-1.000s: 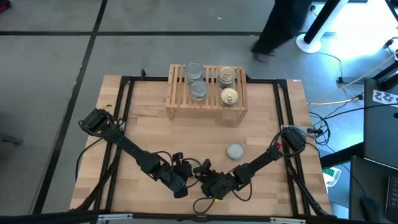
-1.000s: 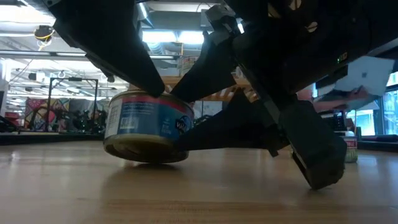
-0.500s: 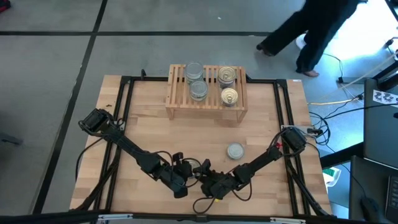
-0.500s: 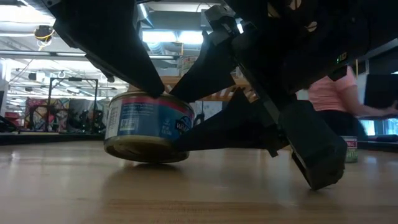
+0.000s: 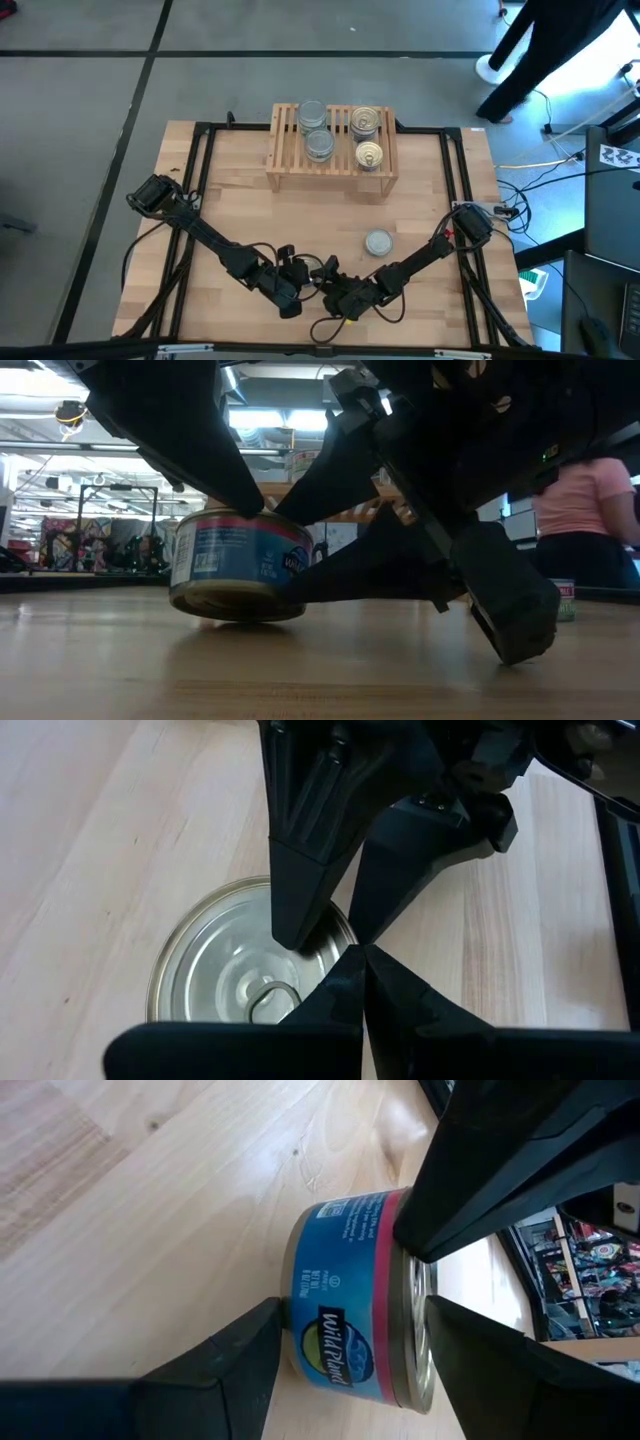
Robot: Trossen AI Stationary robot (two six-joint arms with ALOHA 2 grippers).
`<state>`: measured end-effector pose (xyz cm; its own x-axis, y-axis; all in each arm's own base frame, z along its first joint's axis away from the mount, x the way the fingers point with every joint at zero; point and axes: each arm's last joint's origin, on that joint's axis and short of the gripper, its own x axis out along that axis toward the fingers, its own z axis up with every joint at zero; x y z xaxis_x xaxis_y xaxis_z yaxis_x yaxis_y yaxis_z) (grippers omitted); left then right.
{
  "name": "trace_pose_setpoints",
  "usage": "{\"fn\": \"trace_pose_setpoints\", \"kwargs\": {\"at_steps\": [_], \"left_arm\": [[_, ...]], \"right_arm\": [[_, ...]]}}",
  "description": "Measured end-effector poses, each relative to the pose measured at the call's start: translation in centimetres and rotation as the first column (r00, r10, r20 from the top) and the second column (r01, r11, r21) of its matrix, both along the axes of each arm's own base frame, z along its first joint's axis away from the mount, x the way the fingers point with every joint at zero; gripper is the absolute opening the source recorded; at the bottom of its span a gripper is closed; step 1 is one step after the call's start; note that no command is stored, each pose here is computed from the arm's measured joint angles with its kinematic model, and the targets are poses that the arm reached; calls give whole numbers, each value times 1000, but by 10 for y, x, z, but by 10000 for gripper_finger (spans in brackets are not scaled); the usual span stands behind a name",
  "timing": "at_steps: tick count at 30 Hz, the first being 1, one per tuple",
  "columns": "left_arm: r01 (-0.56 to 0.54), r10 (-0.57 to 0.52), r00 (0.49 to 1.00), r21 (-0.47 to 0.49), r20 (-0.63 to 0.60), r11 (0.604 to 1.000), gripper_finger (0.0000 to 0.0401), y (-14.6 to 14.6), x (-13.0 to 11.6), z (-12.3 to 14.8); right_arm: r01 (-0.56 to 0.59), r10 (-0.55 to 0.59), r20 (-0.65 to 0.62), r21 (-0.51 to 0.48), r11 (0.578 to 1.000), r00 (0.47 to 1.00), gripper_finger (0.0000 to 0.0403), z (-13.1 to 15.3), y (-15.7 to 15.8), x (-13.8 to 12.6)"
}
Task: Stack canned seafood by type on shelf
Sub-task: Stack the blue pink tuna can on top of the blue pink tuna can on the shelf
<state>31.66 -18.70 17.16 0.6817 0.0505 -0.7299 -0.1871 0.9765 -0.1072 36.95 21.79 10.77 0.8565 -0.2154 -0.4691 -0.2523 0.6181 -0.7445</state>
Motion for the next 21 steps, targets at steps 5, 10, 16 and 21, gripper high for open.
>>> {"fn": "trace_pose_setpoints", "kwargs": {"at_steps": [5, 10, 16, 21], "left_arm": [[2, -2, 1000, -3, -1, 1000, 0, 0, 0, 0], [2, -2, 1000, -3, -1, 1000, 0, 0, 0, 0], [1, -1, 1000, -2, -1, 1000, 0, 0, 0, 0], [-5, 5, 1000, -2, -1, 1000, 0, 2, 1, 0]], "right_arm": [[-11, 12, -20, 8, 1000, 1000, 243, -1, 0, -1], [-14, 14, -30, 5, 1000, 999, 243, -1, 0, -1], [-31, 31, -40, 14, 999, 999, 243, -2, 0, -2], [-44, 45, -48, 22, 999, 998, 243, -2, 0, -2]]}}
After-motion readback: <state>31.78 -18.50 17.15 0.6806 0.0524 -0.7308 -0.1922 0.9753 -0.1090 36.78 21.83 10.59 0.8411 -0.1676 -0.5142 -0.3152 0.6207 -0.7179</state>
